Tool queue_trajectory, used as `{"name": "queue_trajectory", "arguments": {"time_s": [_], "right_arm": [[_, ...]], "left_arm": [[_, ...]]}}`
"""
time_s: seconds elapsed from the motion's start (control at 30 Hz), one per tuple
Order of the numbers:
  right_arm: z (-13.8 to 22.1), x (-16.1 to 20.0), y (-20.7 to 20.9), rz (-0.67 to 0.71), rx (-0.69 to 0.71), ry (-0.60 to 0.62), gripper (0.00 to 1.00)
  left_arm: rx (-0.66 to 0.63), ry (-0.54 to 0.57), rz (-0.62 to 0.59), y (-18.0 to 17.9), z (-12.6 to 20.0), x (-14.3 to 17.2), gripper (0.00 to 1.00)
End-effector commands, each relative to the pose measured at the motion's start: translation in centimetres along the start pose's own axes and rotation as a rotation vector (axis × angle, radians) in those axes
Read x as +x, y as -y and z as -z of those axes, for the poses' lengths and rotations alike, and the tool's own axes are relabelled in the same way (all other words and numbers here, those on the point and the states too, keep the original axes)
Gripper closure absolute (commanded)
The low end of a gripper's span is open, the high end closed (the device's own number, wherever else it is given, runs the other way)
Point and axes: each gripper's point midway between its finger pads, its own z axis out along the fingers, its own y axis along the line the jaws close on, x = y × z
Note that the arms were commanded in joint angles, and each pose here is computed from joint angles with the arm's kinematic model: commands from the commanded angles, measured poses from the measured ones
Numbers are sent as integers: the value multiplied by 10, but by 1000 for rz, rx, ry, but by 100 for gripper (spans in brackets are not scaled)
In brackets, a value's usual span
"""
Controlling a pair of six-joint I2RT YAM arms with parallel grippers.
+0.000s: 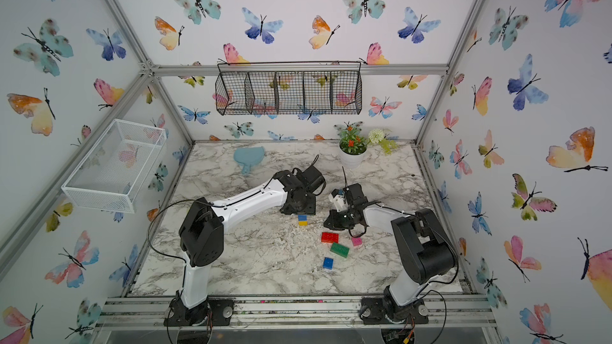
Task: Assemble a spoon with lego
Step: Assemble the lego brick with the lego brick.
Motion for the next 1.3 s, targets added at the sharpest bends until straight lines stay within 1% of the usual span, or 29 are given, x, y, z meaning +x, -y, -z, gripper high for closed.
{"name": "queue_trajectory", "arguments": {"time_s": [0.0, 0.5, 0.9, 1.07, 1.2, 1.27], "right_arm": [[4, 4, -1, 16, -8, -3, 93], [4, 4, -1, 23, -12, -7, 94], [2, 2, -3, 32, -28, -10, 95], [3, 2, -4, 33, -30, -12, 95], [2, 2, -5, 33, -40, -14, 95], [2, 2, -6, 35, -46, -14, 95]], "left_arm": [[-61, -45, -9, -15, -11, 15, 59], [-122, -66, -11, -30, -21, 34, 60], [-126, -83, -13, -29, -29, 41, 62], [-117, -84, -10, -29, -28, 42, 62], [-122, -95, -24, -33, -30, 47, 66], [-130, -111, -32, -38, -33, 51, 67]]}}
